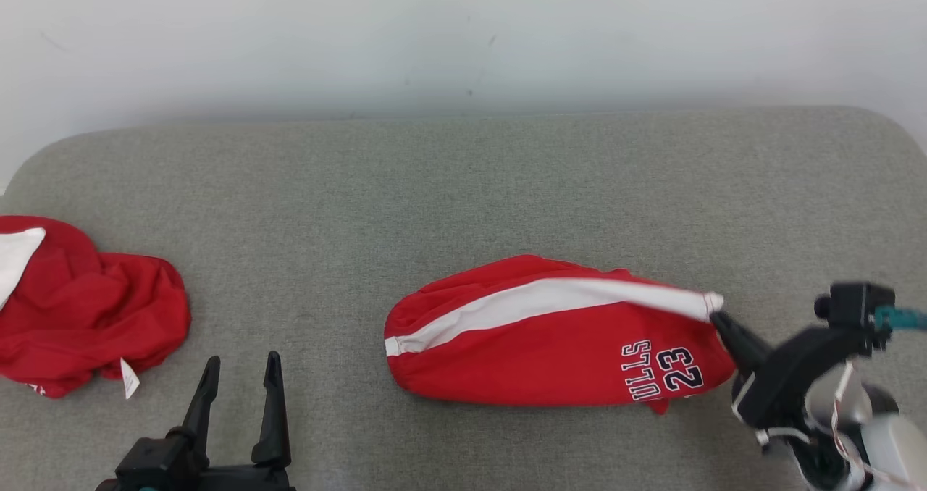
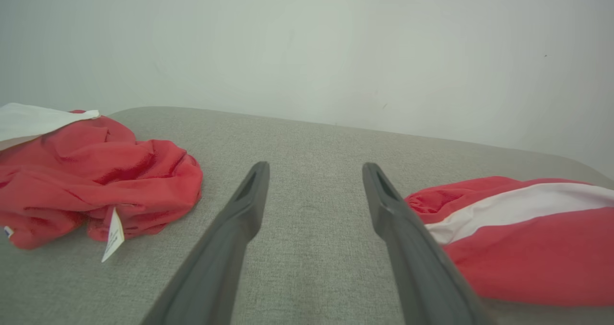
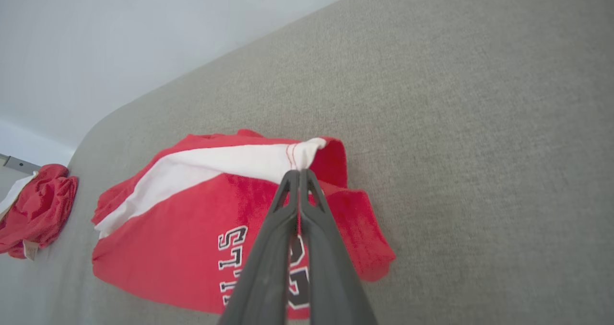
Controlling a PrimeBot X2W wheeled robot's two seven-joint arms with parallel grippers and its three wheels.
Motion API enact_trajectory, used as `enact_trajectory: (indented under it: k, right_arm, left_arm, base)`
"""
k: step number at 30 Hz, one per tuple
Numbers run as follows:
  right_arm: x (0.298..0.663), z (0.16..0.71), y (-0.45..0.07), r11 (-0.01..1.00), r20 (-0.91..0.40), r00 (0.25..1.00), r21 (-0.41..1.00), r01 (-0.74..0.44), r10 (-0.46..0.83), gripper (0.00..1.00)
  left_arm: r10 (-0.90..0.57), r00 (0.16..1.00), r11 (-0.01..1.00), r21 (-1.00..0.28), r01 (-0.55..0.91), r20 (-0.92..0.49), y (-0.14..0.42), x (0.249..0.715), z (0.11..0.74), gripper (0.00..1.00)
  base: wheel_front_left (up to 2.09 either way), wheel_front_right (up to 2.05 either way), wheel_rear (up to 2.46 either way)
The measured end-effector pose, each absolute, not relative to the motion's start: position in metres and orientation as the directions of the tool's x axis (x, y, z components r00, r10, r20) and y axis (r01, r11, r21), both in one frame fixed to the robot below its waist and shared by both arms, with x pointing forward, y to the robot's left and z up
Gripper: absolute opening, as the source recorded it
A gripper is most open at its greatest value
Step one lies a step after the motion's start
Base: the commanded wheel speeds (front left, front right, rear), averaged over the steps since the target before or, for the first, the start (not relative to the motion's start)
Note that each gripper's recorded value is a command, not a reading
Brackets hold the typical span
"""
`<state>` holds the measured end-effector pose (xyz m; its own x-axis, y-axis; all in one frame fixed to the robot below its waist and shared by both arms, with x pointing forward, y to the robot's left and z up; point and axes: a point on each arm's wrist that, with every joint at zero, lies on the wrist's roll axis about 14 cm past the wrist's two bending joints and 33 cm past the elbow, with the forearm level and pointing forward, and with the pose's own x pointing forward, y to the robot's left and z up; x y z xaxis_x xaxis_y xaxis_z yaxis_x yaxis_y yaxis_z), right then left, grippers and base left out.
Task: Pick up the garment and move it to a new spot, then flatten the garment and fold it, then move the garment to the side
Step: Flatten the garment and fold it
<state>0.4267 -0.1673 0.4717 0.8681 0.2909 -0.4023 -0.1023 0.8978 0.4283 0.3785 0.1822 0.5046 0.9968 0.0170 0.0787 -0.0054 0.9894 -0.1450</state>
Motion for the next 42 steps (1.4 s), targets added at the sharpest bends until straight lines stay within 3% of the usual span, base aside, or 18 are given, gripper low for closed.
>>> enact_trajectory:
  k: [9,14,17,18,23,31,37,42]
  right_arm:
    - [0.352,0.43,-0.175,0.916,-0.57,0.781,0.401,-0.007,0.255,0.0]
    - [0.334,0.407,-0.188,0.956,-0.664,0.726,0.29,0.03,0.179,0.0]
    - [0.337,0.407,-0.199,0.974,-0.656,0.745,0.222,0.044,0.116,0.0]
    - [0.337,0.407,-0.202,0.977,-0.654,0.749,0.208,0.048,0.103,1.0]
    - [0.343,0.417,-0.212,0.987,-0.621,0.783,0.146,0.063,0.042,1.0]
    - [0.371,0.501,-0.216,0.994,-0.227,0.974,0.1,0.037,-0.013,1.0]
    - [0.369,0.532,-0.198,0.997,0.021,1.0,0.08,-0.022,0.021,1.0]
    - [0.361,0.535,-0.18,0.995,0.119,0.991,0.071,-0.075,0.066,1.0]
  left_arm:
    - [0.004,0.997,0.988,-0.153,0.008,0.079,0.176,0.384,0.505,1.0]
    - [-0.001,0.996,0.988,-0.156,0.014,0.084,0.174,0.383,0.506,1.0]
    - [0.002,0.996,0.987,-0.163,0.012,0.086,0.175,0.382,0.507,1.0]
    - [0.002,0.996,0.987,-0.163,0.013,0.088,0.175,0.382,0.508,1.0]
    - [0.008,0.996,0.987,-0.162,0.007,0.093,0.177,0.378,0.51,1.0]
    - [0.021,0.995,0.986,-0.166,-0.005,0.095,0.179,0.368,0.511,1.0]
    - [0.012,0.995,0.986,-0.168,0.005,0.101,0.177,0.365,0.513,1.0]
    - [0.008,0.994,0.986,-0.168,0.01,0.107,0.176,0.362,0.515,1.0]
  base:
    - [0.0,0.0,0.0]
    - [0.0,0.0,0.0]
    - [0.0,0.0,0.0]
    - [0.0,0.0,0.0]
    - [0.0,0.0,0.0]
    - [0.0,0.0,0.0]
    - [0.0,0.0,0.0]
    - [0.0,0.0,0.0]
